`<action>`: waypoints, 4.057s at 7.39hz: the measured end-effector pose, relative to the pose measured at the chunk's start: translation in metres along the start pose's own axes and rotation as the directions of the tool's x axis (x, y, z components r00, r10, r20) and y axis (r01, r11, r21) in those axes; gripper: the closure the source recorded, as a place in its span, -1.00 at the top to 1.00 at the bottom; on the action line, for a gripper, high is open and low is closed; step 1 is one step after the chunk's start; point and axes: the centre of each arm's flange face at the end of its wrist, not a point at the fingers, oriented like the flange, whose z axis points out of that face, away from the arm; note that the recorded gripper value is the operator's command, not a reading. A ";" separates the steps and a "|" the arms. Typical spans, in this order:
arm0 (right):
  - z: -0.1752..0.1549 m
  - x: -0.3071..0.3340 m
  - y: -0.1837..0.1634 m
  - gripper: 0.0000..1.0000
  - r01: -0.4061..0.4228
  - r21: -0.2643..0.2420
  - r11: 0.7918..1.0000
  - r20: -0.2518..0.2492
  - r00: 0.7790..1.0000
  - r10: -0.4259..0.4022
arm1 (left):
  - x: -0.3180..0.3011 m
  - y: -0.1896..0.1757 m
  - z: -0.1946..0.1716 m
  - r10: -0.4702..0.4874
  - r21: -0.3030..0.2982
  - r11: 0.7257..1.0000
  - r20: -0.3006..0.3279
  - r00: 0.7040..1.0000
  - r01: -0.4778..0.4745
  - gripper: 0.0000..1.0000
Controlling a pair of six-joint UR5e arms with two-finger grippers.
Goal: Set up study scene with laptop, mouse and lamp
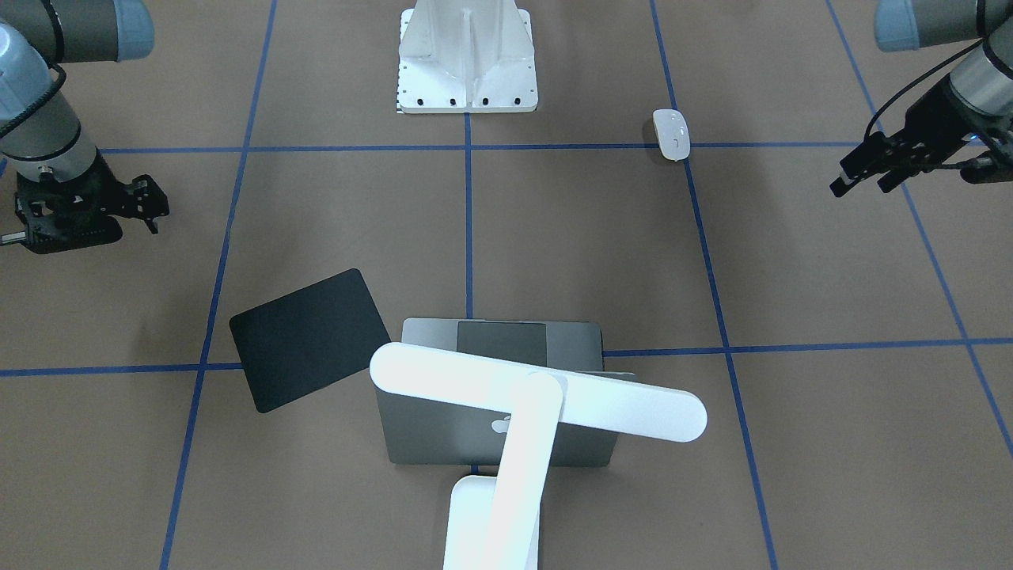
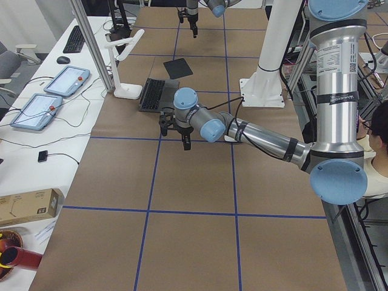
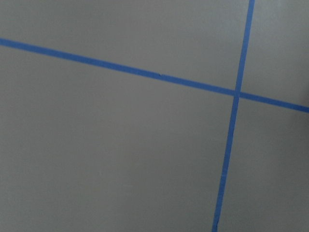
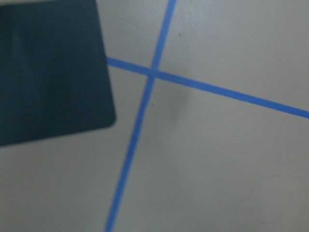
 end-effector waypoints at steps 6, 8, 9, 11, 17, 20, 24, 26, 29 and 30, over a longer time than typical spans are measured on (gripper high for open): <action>0.029 0.064 0.045 1.00 0.121 -0.097 0.988 -0.005 0.993 -0.122 | 0.073 0.123 0.130 -0.015 -0.042 0.999 0.089 0.996 0.018 0.96; 0.032 0.066 0.048 1.00 0.133 -0.105 0.986 -0.005 0.991 -0.134 | 0.080 0.167 0.160 0.020 -0.059 0.998 0.128 0.992 -0.013 0.96; 0.032 0.067 0.049 1.00 0.134 -0.106 0.985 -0.005 0.991 -0.135 | 0.081 0.187 0.170 0.034 -0.064 0.998 0.144 0.989 -0.025 0.97; 0.033 0.066 0.049 1.00 0.135 -0.108 0.985 -0.004 0.991 -0.136 | 0.085 0.219 0.182 0.050 -0.072 0.997 0.159 0.986 -0.039 0.97; 0.035 0.067 0.048 1.00 0.133 -0.111 0.985 -0.007 0.991 -0.135 | 0.092 0.275 0.196 0.121 -0.085 0.990 0.168 0.978 -0.108 -0.14; 0.036 0.067 0.047 1.00 0.133 -0.112 0.985 -0.008 0.991 -0.135 | 0.100 0.277 0.177 0.129 -0.091 0.989 0.140 0.982 -0.117 -0.37; 0.032 0.080 0.048 1.00 0.102 -0.105 0.989 -0.019 0.994 -0.104 | 0.132 0.251 0.135 0.116 -0.053 0.992 0.042 0.992 -0.114 -0.36; 0.029 0.125 0.049 1.00 0.007 -0.106 0.994 0.004 1.000 -0.007 | 0.209 0.227 0.117 0.096 -0.003 0.995 -0.037 0.995 -0.096 -0.35; 0.041 0.210 0.058 1.00 -0.023 -0.129 0.991 0.056 0.998 0.030 | 0.356 0.202 0.094 0.090 0.063 0.994 -0.064 0.994 -0.086 -0.35; 0.043 0.226 0.062 1.00 -0.024 -0.132 0.991 0.075 0.997 0.034 | 0.387 0.197 0.098 0.093 0.084 0.993 -0.068 0.993 -0.087 -0.35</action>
